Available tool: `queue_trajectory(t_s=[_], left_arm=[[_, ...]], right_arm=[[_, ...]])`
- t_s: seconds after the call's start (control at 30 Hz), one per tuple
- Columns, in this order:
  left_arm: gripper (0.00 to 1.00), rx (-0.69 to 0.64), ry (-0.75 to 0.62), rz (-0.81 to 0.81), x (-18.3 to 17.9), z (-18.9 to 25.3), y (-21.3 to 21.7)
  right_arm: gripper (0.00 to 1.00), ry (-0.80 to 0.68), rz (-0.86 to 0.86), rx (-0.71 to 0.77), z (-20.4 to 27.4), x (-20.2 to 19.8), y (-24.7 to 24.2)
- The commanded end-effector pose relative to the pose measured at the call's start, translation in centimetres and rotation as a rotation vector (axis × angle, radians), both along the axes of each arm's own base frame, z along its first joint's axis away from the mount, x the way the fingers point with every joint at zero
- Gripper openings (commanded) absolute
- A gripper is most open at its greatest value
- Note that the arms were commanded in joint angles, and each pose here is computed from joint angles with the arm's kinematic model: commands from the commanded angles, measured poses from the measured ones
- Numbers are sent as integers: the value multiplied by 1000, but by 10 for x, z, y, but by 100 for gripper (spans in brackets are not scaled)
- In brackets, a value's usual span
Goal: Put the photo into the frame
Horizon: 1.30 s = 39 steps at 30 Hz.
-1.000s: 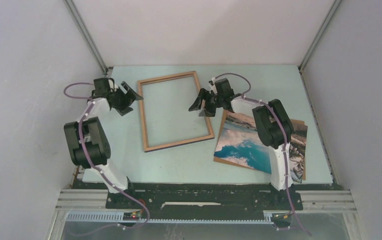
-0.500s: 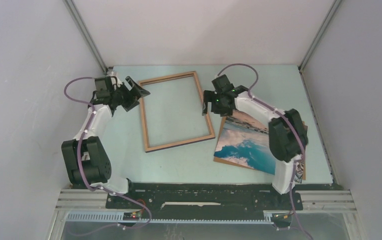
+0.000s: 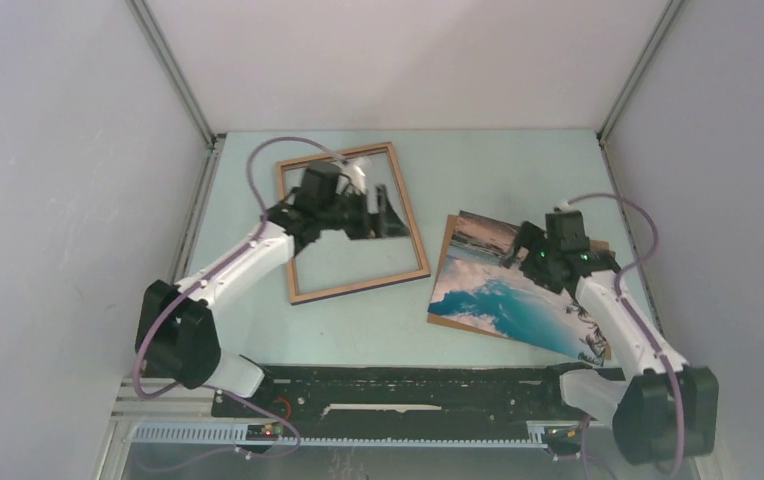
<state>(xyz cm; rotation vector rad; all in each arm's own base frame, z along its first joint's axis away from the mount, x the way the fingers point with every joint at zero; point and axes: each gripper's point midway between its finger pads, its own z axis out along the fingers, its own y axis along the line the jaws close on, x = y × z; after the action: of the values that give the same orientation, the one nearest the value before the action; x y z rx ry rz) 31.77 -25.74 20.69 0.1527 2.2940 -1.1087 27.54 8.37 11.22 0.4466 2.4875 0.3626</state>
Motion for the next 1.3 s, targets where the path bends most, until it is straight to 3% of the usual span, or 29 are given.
queue_trajectory(t_s=[0.0,0.1,0.23,0.6,0.73,1.0,1.27], left_arm=[[90,106,23,-201,-52,-29,-49],[90,160,45,-253,-80,-47,-71],[89,192,65,-197,-98,-67,-87],[89,46,159,139,-89,-127,-102],[89,17,205,134,-89,-140,-117],[90,-35,282,132,-96,-155,-126],[88,-204,350,34,-114,-125,-146]], right_arm=[[100,40,-223,18,-18,-30,-36],[100,41,-339,-17,-29,-42,-54],[99,57,-455,42,-43,-51,-59],[92,67,-538,77,-57,-49,-63],[91,59,-526,80,-66,-43,-62],[89,182,-519,120,-97,-46,-58],[89,195,-502,154,-100,-45,-52]])
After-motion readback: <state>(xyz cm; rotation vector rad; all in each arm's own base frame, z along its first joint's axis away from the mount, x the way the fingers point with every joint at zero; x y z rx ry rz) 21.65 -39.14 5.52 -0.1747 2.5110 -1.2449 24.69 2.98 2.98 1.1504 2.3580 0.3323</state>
